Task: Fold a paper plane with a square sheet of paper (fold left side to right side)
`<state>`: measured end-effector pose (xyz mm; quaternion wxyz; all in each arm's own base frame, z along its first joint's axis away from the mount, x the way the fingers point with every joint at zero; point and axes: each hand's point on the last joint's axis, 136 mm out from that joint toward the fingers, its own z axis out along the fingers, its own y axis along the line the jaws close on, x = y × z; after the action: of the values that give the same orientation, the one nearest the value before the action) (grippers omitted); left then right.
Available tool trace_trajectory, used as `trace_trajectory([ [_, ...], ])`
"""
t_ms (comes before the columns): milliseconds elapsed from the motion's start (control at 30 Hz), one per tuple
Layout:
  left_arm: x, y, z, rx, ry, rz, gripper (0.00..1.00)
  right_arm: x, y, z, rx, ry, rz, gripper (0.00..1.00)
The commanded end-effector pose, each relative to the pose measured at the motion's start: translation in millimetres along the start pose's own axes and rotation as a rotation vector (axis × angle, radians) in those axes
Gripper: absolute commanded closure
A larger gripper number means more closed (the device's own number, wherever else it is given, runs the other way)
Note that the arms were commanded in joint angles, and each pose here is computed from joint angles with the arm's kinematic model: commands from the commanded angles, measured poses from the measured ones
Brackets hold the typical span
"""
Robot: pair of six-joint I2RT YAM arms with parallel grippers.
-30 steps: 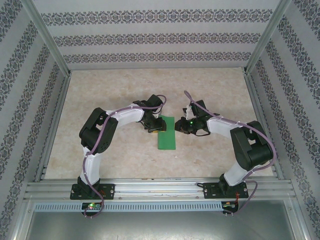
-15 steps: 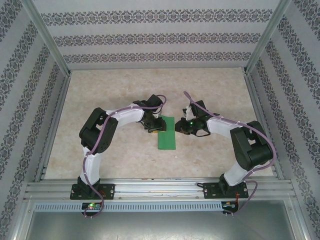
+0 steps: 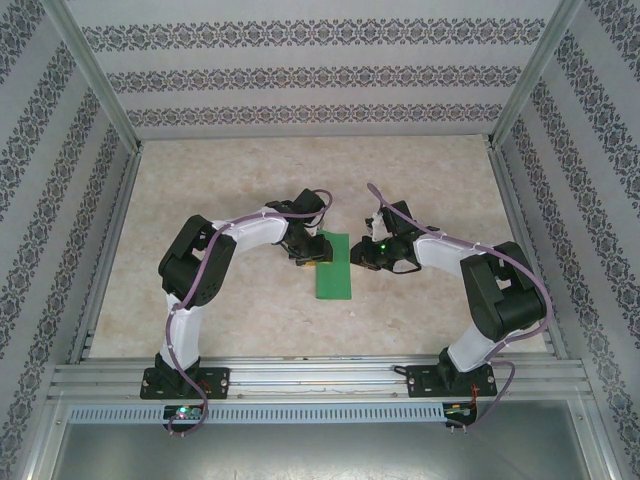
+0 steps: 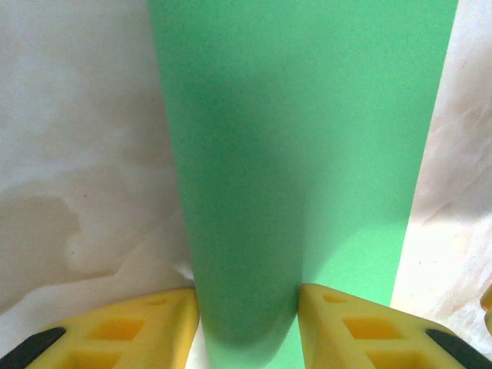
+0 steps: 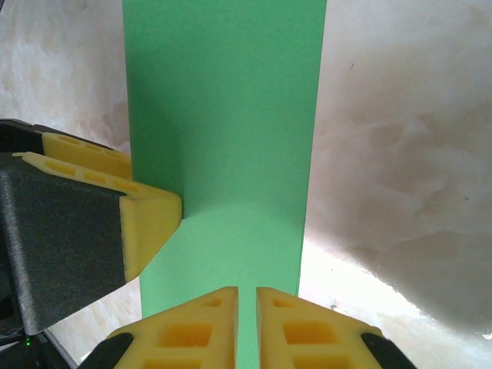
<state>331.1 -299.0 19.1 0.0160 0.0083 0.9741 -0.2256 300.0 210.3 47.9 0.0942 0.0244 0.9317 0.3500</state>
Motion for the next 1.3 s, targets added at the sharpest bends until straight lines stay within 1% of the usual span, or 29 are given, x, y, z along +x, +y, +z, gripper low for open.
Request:
trace_trajectory([
  [0,31,34,52,-0.079,0.128,-0.047,0.57,-3,10,0,-0.032,0.016,-0.021,0.86],
  [333,32,36,53,-0.078,0.134,-0.052,0.57,-2,12,8,-0.032,0.029,-0.019,0.87],
  [433,32,36,53,-0.079,0.134,-0.052,0.57,0,14,13,-0.045,0.054,-0.016,0.9],
  [733,33,38,55,-0.085,0.139,-0.051,0.57,4,18,25,-0.053,0.088,-0.017,0.95],
  [1267,34,39,53,-0.091,0.136,-0.047,0.58,21,-10,42,0.023,0.158,0.033,0.98],
])
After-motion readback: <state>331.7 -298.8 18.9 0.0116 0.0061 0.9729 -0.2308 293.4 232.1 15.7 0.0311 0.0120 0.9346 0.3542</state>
